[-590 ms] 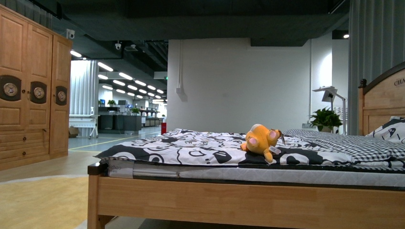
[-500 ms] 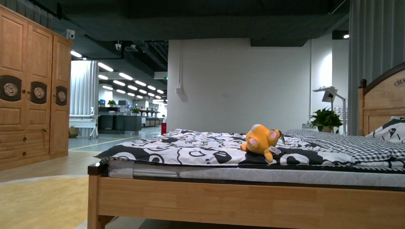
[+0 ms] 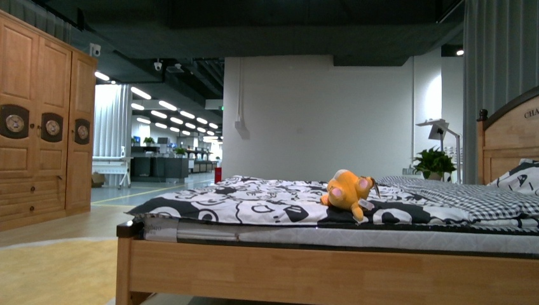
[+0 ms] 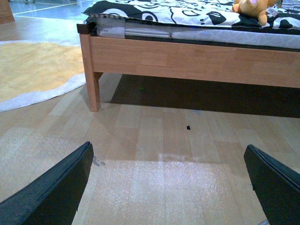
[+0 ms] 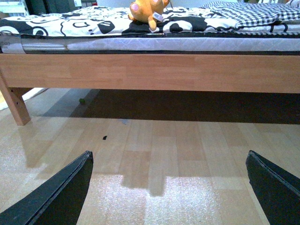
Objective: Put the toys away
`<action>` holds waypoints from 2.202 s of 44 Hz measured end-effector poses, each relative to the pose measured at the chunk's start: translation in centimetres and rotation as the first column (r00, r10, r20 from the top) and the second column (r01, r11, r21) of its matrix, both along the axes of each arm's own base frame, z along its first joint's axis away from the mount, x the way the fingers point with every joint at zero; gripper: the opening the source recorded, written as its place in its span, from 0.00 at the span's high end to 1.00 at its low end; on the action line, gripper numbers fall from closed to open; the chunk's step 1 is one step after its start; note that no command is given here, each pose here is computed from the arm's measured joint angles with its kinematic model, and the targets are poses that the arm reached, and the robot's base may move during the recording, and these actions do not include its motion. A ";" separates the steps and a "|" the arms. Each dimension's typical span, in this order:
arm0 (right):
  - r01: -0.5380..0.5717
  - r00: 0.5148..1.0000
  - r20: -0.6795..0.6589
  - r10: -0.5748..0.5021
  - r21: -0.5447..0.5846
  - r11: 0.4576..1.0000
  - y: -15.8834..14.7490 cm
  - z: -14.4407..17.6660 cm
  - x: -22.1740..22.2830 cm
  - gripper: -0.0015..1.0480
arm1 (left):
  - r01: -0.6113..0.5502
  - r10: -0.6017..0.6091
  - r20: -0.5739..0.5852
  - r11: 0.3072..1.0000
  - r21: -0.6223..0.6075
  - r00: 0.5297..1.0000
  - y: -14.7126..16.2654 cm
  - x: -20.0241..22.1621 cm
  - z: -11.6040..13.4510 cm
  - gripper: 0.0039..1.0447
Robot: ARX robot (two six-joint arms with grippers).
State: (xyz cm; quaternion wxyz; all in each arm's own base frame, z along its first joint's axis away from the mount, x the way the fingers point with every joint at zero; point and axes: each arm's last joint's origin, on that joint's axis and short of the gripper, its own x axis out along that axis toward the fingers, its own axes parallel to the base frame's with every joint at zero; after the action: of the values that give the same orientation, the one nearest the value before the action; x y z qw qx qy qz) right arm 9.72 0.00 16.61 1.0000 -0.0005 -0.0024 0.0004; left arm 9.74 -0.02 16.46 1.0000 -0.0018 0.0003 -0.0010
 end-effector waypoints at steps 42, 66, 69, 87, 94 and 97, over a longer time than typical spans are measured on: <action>0.001 1.000 -0.001 -0.001 0.000 1.000 0.0 0.0 0.0 0.06 | 0.000 0.000 0.000 1.000 0.000 1.000 0.0 0.0 0.0 0.06; 0.002 1.000 0.000 -0.002 0.000 1.000 0.0 0.0 0.0 0.06 | 0.001 -0.001 0.000 1.000 0.000 1.000 0.0 0.0 0.0 0.06; 0.003 1.000 -0.001 -0.003 0.000 1.000 0.0 0.0 0.0 0.06 | 0.000 0.000 0.001 1.000 0.000 1.000 0.0 0.0 0.0 0.06; -0.011 1.000 -0.001 0.011 0.000 1.000 0.0 0.0 0.0 0.06 | -0.008 0.008 0.002 1.000 0.000 1.000 0.0 0.0 0.0 0.06; 0.012 1.000 0.000 -0.012 0.001 1.000 0.0 0.0 0.0 0.06 | 0.010 -0.010 0.000 1.000 0.001 1.000 0.0 0.0 0.0 0.06; 0.006 1.000 0.000 -0.006 0.001 1.000 0.0 0.0 0.0 0.06 | 0.001 -0.001 -0.001 1.000 0.000 1.000 0.0 0.0 0.0 0.06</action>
State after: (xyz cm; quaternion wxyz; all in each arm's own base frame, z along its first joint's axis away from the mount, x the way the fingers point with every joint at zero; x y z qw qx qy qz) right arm 9.72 -0.02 16.61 1.0000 -0.0001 -0.0024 -0.0029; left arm 9.75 -0.02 16.47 1.0000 -0.0018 0.0007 -0.0015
